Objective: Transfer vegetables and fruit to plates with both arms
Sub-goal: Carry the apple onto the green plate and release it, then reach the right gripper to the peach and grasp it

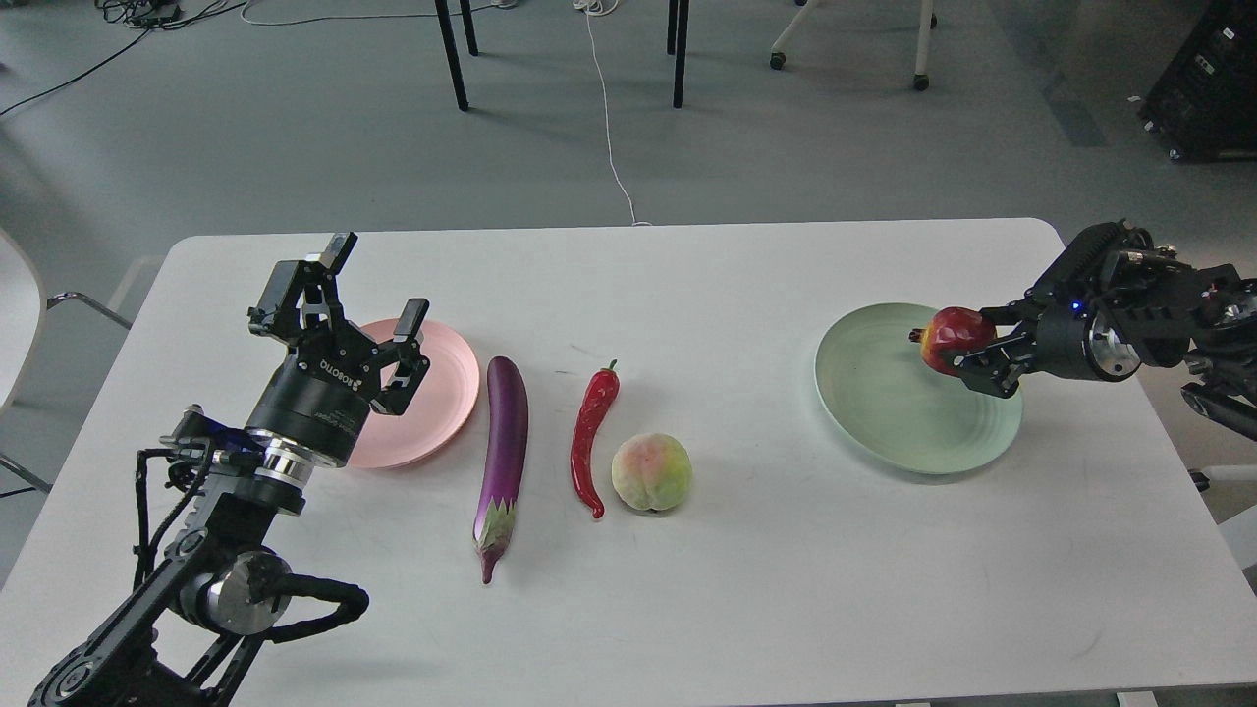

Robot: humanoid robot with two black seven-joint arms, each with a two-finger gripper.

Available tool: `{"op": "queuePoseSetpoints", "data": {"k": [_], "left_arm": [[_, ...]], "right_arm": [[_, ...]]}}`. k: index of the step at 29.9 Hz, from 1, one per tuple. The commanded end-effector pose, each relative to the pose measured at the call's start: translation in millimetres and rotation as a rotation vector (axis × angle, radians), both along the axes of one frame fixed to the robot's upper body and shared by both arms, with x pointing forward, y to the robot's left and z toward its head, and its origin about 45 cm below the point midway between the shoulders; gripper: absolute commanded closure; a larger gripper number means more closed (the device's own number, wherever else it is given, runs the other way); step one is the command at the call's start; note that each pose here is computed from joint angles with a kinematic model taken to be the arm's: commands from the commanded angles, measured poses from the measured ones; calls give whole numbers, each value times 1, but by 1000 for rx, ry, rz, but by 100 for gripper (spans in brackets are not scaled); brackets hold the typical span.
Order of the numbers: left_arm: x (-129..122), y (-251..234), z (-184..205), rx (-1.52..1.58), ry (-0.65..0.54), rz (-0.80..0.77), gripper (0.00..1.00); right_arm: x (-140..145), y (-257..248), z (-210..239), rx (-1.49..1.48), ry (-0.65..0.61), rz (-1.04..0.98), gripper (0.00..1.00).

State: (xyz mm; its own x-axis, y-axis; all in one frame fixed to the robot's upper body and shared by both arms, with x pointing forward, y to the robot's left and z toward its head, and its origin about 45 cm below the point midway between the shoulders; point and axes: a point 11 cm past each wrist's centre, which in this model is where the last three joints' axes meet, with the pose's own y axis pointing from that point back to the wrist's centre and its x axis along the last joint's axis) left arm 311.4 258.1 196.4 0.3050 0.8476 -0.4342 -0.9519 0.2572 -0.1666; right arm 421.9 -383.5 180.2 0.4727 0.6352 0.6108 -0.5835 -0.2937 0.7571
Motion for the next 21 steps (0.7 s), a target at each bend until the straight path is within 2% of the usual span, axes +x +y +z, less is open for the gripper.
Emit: {"op": "queuePoseSetpoints", "data": {"k": [1, 6, 10, 16, 21], "left_arm": [[0, 0, 0, -1, 1, 0, 1], [0, 0, 0, -1, 0, 1, 1], [0, 0, 0, -1, 0, 1, 1], [0, 0, 0, -1, 0, 2, 1], [0, 3, 0, 5, -1, 5, 1]], "right_arm": [[5, 15, 0, 35, -22, 20, 5], [12, 30, 11, 90, -45, 26, 2], [19, 81, 44, 221, -65, 97, 2], [-5, 168, 79, 394, 59, 203, 2], [-33, 219, 65, 343, 207, 323, 4]]}}
